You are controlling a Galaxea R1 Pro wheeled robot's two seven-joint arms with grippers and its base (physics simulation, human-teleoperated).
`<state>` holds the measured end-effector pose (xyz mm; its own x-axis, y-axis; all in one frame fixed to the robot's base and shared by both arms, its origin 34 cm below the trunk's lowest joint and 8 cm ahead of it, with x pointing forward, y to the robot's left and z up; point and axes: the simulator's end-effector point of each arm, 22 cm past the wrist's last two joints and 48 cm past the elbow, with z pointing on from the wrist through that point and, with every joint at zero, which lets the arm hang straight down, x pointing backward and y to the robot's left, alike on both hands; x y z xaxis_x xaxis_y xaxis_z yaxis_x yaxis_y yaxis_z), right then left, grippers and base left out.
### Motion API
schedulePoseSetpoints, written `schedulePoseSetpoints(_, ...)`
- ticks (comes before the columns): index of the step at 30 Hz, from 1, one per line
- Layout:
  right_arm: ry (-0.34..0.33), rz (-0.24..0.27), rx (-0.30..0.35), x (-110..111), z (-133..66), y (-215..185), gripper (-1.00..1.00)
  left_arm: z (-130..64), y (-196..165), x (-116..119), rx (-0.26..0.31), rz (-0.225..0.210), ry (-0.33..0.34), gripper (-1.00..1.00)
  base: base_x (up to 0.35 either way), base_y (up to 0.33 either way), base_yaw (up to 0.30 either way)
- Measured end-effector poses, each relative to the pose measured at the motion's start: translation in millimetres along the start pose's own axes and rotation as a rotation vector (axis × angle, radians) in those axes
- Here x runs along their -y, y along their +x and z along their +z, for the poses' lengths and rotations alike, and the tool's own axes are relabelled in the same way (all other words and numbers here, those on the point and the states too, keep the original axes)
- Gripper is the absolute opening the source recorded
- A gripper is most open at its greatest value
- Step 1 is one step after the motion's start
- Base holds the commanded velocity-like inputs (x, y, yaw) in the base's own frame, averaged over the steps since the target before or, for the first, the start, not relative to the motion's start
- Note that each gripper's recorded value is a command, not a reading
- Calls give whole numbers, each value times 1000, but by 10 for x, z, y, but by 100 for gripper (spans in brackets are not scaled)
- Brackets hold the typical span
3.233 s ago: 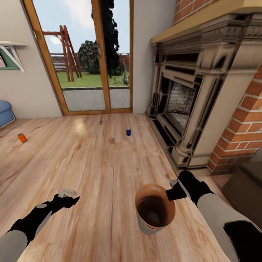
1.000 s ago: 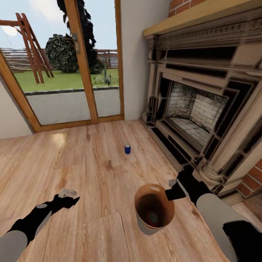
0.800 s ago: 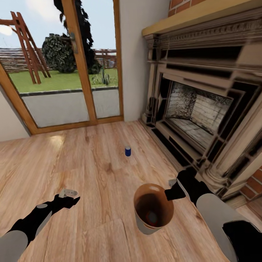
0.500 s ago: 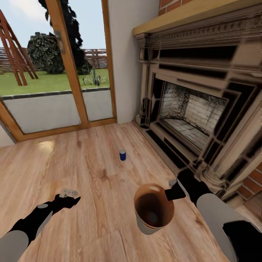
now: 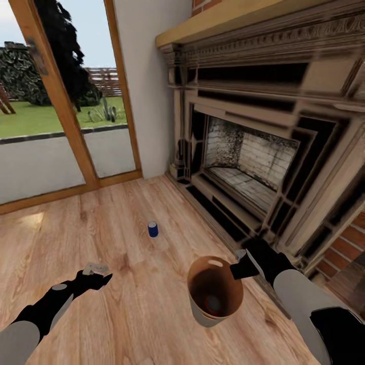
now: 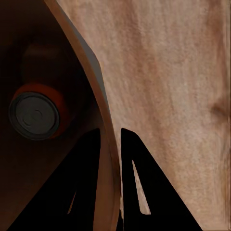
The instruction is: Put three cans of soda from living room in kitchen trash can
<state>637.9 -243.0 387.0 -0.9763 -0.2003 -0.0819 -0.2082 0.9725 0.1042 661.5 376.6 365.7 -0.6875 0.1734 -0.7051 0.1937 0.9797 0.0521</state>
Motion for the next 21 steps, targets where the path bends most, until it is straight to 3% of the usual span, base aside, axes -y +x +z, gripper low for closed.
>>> schedulePoseSetpoints(21, -4, 3, 0, -7, -1, 0, -100, 0, 4, 1, -2, 3, 0, 100, 283, 203, -13)
